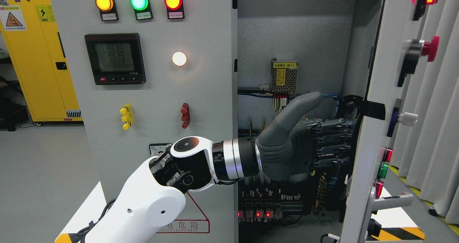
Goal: Open door with both hands
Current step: 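Push the ajar button door outward with the left hand, swinging it open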
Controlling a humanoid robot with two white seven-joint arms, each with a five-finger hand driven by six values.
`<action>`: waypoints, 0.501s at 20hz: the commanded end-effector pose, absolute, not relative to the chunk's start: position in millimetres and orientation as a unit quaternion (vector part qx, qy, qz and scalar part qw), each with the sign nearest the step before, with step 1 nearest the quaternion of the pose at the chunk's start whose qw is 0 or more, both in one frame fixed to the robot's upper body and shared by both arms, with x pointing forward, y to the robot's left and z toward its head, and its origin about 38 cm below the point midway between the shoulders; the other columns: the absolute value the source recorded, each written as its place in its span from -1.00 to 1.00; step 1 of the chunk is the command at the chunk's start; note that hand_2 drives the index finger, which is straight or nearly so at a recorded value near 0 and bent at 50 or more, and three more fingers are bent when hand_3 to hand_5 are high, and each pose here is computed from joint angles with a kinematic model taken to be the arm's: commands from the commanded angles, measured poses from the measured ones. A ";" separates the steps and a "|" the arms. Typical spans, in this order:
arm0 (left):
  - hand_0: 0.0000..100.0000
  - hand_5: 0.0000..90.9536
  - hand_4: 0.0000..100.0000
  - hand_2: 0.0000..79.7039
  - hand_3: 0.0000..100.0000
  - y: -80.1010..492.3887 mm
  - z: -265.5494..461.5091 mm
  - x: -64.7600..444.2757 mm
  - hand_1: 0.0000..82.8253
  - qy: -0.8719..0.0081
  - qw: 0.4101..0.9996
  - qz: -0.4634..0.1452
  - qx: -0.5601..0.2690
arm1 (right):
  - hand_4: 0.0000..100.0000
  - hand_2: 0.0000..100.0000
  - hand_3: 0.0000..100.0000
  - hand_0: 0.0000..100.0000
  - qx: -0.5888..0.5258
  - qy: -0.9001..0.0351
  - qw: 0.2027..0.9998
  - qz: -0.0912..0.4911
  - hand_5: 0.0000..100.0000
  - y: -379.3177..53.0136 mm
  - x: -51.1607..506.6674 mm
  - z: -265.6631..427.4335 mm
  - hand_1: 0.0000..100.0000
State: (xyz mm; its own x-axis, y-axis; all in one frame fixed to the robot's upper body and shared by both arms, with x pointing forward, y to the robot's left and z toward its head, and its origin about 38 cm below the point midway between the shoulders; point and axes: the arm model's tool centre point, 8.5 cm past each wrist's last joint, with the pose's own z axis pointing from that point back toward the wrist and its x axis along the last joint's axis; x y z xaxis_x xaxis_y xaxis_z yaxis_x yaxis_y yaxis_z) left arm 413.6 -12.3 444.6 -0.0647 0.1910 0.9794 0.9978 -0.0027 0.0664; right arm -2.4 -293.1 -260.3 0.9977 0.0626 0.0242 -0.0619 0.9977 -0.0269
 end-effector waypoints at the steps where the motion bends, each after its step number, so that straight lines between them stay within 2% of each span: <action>1: -1.00 -1.00 -1.00 -1.00 -1.00 -30.2 450.9 393.0 -1.00 -0.560 0.412 -0.475 -0.540 | -1.00 -1.00 -1.00 -0.56 -0.011 -0.011 0.999 0.041 -1.00 -292.4 -2.6 -260.4 -1.00; 10: -1.00 -1.00 -1.00 -1.00 -1.00 -51.3 456.6 381.1 -1.00 -0.565 0.408 -0.462 -0.548 | -1.00 -1.00 -1.00 -0.56 -0.011 -0.011 0.999 0.041 -1.00 -292.4 -2.6 -260.4 -1.00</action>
